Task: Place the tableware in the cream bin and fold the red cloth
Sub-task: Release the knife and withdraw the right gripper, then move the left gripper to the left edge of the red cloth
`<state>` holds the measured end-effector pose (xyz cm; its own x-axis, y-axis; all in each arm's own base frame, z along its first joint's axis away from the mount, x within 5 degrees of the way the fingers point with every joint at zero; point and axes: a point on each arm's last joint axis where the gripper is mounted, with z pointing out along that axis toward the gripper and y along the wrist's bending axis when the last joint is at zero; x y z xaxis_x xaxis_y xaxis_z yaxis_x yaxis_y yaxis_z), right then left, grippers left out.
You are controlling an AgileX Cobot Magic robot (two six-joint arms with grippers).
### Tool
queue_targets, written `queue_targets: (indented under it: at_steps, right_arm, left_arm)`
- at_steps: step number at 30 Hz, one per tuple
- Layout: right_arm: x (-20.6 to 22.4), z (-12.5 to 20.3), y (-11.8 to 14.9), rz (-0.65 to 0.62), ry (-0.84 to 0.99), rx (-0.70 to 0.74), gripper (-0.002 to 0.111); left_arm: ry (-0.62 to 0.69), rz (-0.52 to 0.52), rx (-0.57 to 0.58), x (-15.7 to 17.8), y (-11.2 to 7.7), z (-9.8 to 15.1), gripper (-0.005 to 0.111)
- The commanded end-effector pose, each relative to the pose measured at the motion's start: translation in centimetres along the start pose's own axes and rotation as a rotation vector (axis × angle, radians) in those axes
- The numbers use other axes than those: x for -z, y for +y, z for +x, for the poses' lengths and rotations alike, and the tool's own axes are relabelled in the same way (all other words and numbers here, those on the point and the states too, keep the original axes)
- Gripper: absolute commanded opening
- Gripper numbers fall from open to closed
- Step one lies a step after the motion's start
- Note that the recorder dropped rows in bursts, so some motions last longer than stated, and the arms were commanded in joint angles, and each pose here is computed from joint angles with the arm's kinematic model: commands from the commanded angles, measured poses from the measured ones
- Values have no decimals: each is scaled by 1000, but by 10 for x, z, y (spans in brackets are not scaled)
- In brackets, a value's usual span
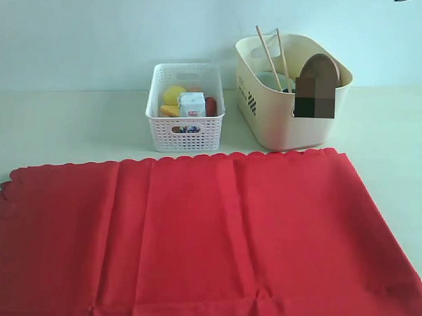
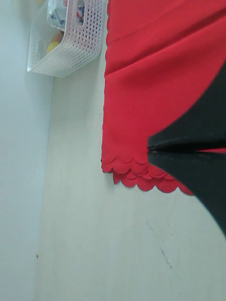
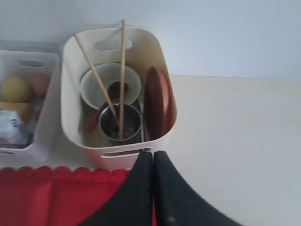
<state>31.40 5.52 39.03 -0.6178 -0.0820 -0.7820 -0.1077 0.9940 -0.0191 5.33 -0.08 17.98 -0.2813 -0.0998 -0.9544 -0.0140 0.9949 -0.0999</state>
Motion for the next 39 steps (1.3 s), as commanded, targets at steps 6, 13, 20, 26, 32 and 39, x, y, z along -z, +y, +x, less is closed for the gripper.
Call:
queue_targets:
  at_steps: [6, 13, 20, 26, 32, 39]
  right_arm:
    - [115, 106, 8, -251, -263, 16, 0]
    - [137, 176, 1, -239, -507, -17, 0]
    - [136, 194, -2, -225, -574, -46, 0]
    - [140, 196, -1, -249, -584, -78, 0]
    - [141, 200, 1, -266, -551, -63, 0]
    - [143, 210, 6, -303, -452, 23, 0]
  left_arm:
    - [-13, 6, 2, 0, 0, -1, 1]
    - [-13, 6, 2, 0, 0, -1, 1]
    - [-13, 6, 2, 0, 0, -1, 1]
    - [-10, 34, -5, 0, -2, -1, 1]
    - [18, 126, -34, 2, -7, 0, 1]
    - [-62, 298, -66, 44, -23, -98, 1]
